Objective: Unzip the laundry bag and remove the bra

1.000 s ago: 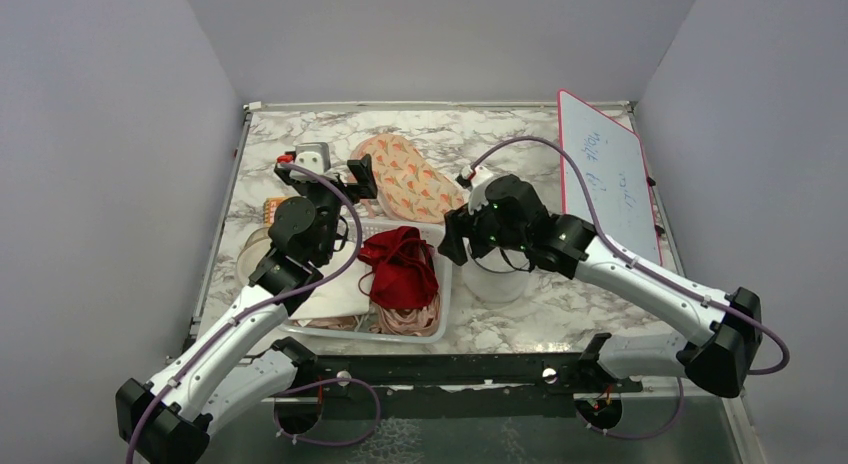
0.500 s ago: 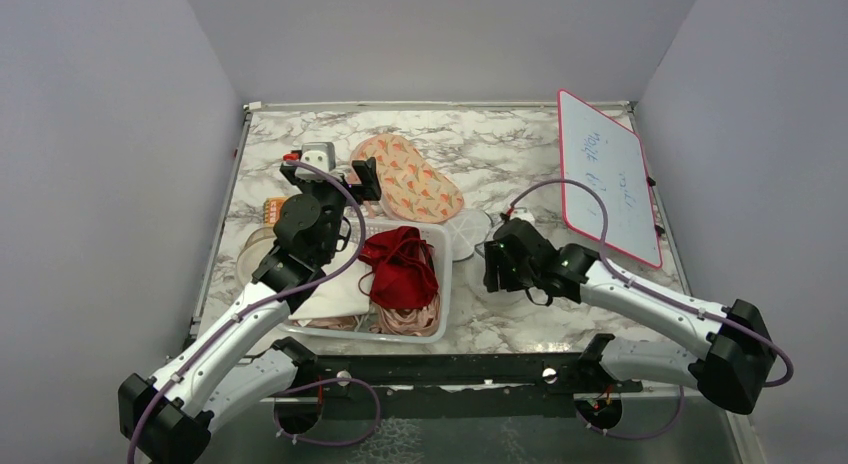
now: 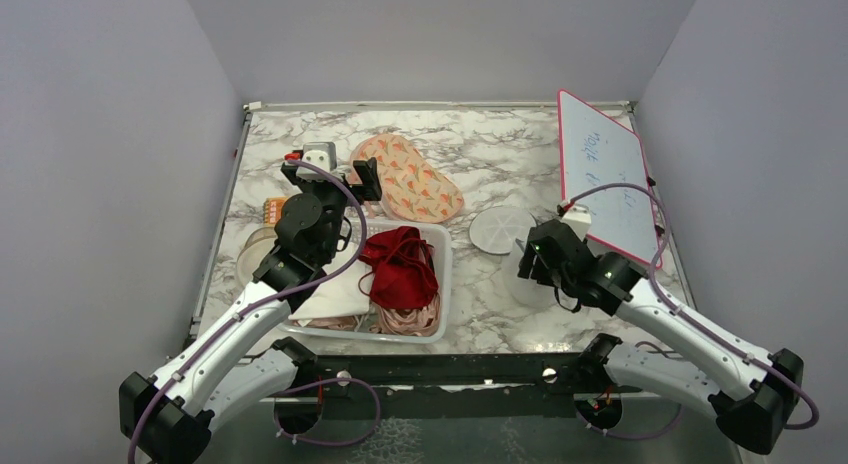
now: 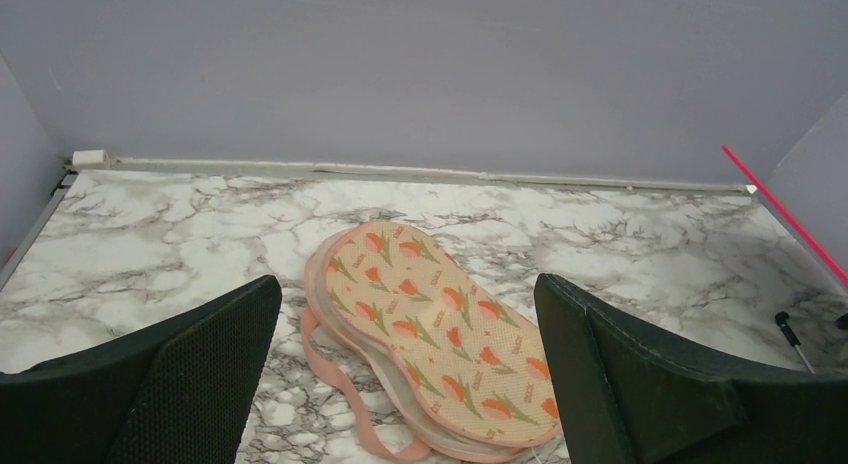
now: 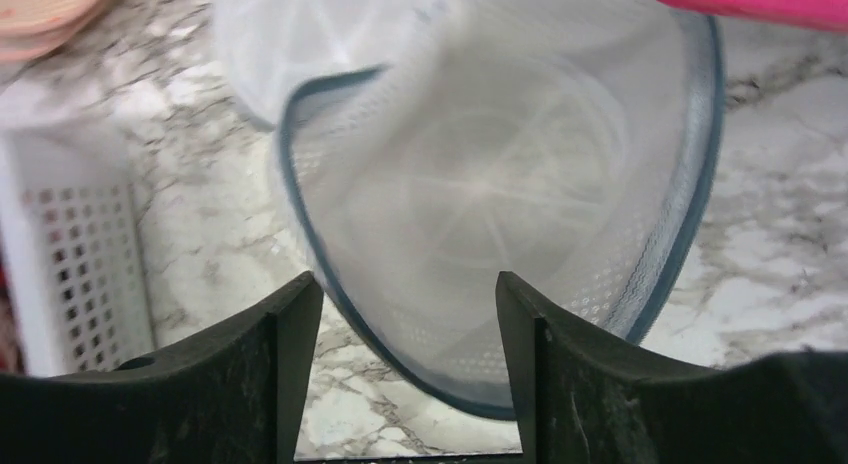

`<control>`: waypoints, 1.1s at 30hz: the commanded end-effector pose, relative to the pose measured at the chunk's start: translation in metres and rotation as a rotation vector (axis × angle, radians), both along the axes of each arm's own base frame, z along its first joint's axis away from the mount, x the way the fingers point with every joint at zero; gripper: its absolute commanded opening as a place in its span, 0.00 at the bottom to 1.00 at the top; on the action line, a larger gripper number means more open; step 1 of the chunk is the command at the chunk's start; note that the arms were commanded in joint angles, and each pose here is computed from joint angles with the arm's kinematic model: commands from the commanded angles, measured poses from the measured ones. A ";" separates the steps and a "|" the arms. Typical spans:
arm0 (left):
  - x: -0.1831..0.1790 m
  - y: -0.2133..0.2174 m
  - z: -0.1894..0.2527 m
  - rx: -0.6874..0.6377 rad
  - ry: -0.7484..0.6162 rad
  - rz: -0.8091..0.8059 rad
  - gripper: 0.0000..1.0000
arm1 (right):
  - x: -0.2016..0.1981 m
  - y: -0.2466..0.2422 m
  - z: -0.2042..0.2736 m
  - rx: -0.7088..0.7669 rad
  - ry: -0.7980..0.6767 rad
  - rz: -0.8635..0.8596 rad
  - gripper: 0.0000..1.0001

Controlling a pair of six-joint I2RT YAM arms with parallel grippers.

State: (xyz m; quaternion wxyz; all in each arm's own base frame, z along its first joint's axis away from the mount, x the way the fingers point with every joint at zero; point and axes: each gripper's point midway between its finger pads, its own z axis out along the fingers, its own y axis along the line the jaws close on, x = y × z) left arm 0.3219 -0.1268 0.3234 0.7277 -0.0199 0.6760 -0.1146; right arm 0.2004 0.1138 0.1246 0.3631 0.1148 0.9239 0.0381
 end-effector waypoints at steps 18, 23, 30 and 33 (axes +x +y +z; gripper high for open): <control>-0.001 -0.009 0.010 -0.022 -0.015 -0.043 0.93 | 0.078 0.096 0.058 -0.153 -0.110 0.537 0.67; -0.001 -0.008 0.010 -0.019 -0.015 -0.036 0.93 | 0.114 0.120 0.027 -0.110 -0.060 0.368 0.67; -0.001 -0.010 0.010 -0.020 -0.016 -0.046 0.94 | 0.159 0.114 -0.009 -0.136 -0.065 0.068 0.60; -0.002 -0.012 0.012 -0.023 -0.018 -0.057 0.94 | 0.177 0.110 -0.020 -0.146 -0.037 -0.027 0.57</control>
